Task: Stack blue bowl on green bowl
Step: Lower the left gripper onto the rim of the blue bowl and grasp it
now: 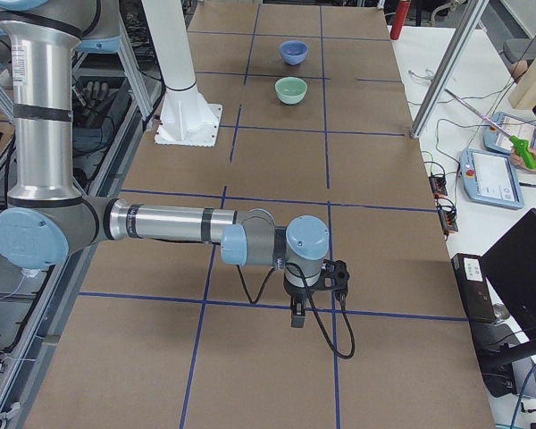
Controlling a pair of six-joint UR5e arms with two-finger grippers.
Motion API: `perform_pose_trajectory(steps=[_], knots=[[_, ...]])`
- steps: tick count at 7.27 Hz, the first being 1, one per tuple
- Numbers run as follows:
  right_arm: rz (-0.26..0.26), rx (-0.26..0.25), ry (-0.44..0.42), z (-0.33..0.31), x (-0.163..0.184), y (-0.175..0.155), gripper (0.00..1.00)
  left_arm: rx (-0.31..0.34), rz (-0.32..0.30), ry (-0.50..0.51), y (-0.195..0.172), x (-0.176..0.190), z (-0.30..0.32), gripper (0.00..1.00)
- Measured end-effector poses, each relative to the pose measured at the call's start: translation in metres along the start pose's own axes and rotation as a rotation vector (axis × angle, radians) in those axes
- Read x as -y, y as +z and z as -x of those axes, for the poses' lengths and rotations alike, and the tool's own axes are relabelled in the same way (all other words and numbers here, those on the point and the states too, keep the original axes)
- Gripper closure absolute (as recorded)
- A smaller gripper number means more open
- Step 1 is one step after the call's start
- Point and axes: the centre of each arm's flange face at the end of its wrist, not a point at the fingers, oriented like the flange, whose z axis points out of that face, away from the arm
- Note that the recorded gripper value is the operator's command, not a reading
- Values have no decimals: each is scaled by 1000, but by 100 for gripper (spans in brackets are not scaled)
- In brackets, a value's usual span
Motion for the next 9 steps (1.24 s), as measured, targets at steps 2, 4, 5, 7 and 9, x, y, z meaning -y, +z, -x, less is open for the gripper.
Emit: perform_pose_trajectory(steps=[2,4,5,7,9], knots=[[0,-1,0,0,0,0,0,-30,4,-30,8,16,-70,0],[-1,-1,-1,0,0,0,0,-83,5,-102,44,5,-126,0],[-1,-1,-1,0,0,0,0,-119,-3,-129,70,-6,-143,0],[-1,-1,-1,0,0,0,0,-169,2,-161,124,-26,-152,0],[-1,0,-1,0,0,0,0,-165,17,-169,159,-37,-157,2]])
